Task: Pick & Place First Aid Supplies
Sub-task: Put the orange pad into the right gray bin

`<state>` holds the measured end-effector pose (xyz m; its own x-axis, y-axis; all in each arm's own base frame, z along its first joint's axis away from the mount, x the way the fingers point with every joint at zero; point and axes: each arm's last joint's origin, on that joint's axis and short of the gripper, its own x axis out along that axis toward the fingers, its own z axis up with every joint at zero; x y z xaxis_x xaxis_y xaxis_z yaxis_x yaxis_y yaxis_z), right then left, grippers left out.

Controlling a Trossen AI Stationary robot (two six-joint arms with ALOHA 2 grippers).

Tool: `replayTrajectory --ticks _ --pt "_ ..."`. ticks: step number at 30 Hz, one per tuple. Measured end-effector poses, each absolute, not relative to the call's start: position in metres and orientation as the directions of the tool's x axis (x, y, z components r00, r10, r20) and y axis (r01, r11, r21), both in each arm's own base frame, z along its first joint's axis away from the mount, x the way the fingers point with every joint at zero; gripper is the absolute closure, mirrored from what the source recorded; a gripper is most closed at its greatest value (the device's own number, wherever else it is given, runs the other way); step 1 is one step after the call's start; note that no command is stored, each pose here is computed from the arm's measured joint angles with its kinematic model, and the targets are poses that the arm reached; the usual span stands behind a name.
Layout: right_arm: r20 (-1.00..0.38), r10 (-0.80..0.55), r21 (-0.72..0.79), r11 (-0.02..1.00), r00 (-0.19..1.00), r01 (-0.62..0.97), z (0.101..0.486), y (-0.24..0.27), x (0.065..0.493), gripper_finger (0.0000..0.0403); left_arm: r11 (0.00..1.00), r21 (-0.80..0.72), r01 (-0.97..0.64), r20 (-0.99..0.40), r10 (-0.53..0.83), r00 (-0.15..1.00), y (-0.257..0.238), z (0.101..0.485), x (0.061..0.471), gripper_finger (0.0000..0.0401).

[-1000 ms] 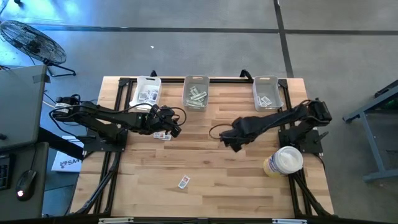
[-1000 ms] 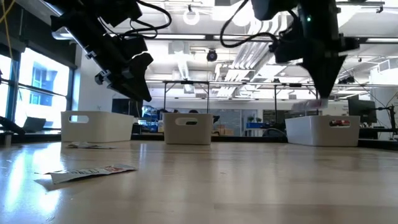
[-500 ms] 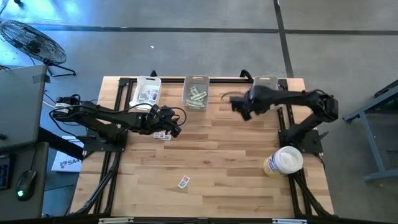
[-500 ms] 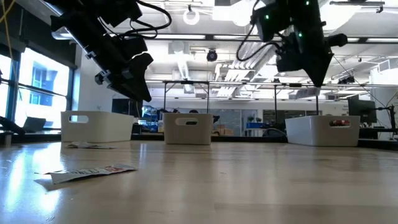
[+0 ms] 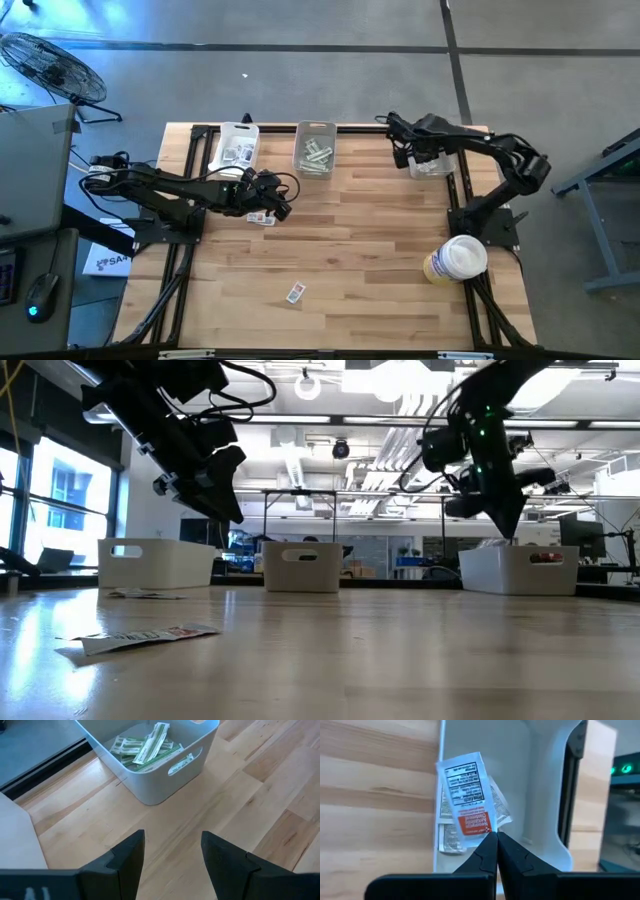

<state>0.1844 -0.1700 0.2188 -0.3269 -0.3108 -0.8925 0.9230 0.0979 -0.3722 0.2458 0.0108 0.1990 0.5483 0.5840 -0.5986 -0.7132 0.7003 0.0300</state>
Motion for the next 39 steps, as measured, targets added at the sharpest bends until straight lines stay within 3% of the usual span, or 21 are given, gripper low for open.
replayTrajectory --ticks 7,10,20,26,31,35,39 --pt "-0.891 -0.268 -0.385 0.017 -0.367 0.923 0.197 -0.172 0.168 0.0402 0.7 0.03 -0.713 -0.599 0.584 0.548 0.011 0.199 0.246 0.0208" --pt "-0.889 -0.258 -0.399 0.036 -0.378 0.916 0.195 -0.172 0.166 0.0395 0.691 0.04 -0.722 -0.59 0.599 0.541 0.011 0.199 0.246 0.0208" --pt "-0.892 -0.286 -0.385 0.076 -0.35 0.92 0.233 -0.176 0.179 0.0284 0.69 0.041 -0.723 -0.589 0.601 0.54 0.011 0.199 0.246 0.0209" --pt "-0.875 -0.381 -0.374 0.139 -0.299 0.917 0.262 -0.158 0.204 0.0256 0.69 0.041 -0.723 -0.589 0.601 0.54 0.011 0.199 0.246 0.0209" --pt "-0.874 -0.475 -0.264 0.293 -0.099 0.919 0.267 -0.129 0.241 0.0262 0.694 0.05 -0.718 -0.589 0.601 0.54 0.011 0.199 0.246 0.0209" --pt "-0.887 -0.418 -0.043 0.503 0.199 0.863 0.255 -0.091 0.277 0.0267 0.714 0.1 -0.693 -0.594 0.602 0.534 0.011 0.199 0.245 0.0208" --pt "-0.821 -0.32 0.126 0.705 0.472 0.698 0.237 -0.041 0.309 0.0269 0.713 0.092 -0.696 -0.59 0.602 0.538 0.011 0.199 0.245 0.0208"
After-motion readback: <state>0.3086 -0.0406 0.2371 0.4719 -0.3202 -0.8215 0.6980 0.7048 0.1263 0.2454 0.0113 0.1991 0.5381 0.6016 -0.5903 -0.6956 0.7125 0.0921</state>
